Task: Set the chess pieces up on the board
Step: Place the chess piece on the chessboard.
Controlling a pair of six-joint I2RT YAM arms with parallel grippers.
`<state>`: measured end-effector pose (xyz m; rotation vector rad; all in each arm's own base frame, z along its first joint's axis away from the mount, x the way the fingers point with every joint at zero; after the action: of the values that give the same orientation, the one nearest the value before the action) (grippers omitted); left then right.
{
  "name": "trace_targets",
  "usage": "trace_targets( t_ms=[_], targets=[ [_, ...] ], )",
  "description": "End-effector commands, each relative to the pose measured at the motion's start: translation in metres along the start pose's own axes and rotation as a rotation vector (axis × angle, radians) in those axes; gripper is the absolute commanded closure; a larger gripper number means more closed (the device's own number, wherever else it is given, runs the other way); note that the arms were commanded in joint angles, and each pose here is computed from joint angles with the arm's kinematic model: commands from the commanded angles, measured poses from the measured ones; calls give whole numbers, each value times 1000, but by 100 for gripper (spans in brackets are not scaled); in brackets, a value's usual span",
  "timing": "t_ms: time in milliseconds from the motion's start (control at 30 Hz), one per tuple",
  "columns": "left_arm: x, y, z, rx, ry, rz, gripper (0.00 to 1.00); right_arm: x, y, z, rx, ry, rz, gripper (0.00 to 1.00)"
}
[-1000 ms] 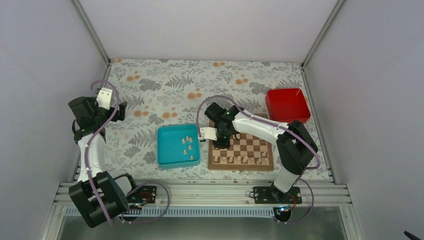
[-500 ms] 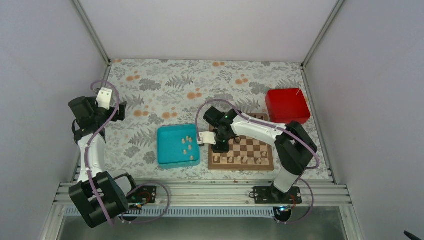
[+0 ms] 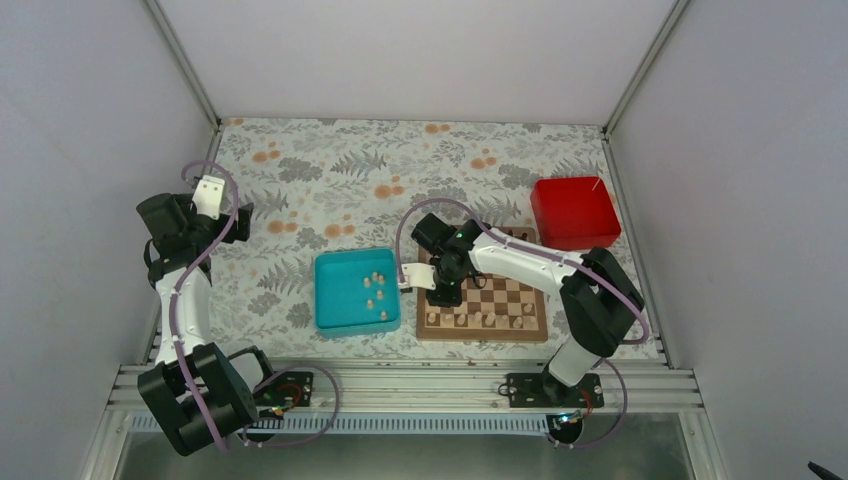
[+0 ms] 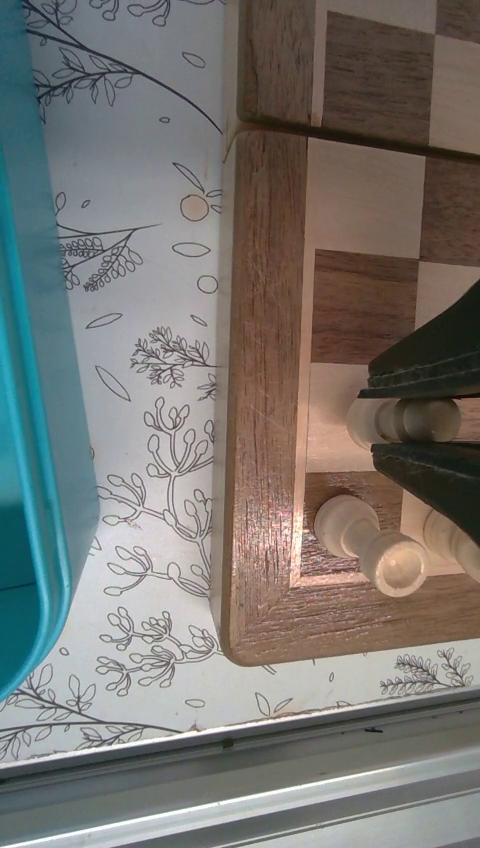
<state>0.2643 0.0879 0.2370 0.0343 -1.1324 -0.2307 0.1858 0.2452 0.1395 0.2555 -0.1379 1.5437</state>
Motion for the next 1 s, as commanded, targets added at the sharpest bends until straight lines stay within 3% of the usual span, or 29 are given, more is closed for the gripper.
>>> trace_targets(
  t_ms=[0, 967],
  targets=[
    [6, 3, 2, 15, -22, -19, 0, 1, 6, -2, 20, -10, -2, 93],
    [6, 2, 3, 12, -29, -24, 0, 5, -1, -1, -32, -20, 2, 76]
  ],
)
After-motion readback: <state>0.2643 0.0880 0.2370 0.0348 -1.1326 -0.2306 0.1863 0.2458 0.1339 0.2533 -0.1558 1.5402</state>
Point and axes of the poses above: each gripper's point midway between its finger pads, its own z axis back along the fingers, its own y axis along the line the jaws close on, x = y × z, the point moved 8 cm from there along z, back along the fingers, and after that the axes turned 1 degree about -z, right-handed, at the moved point
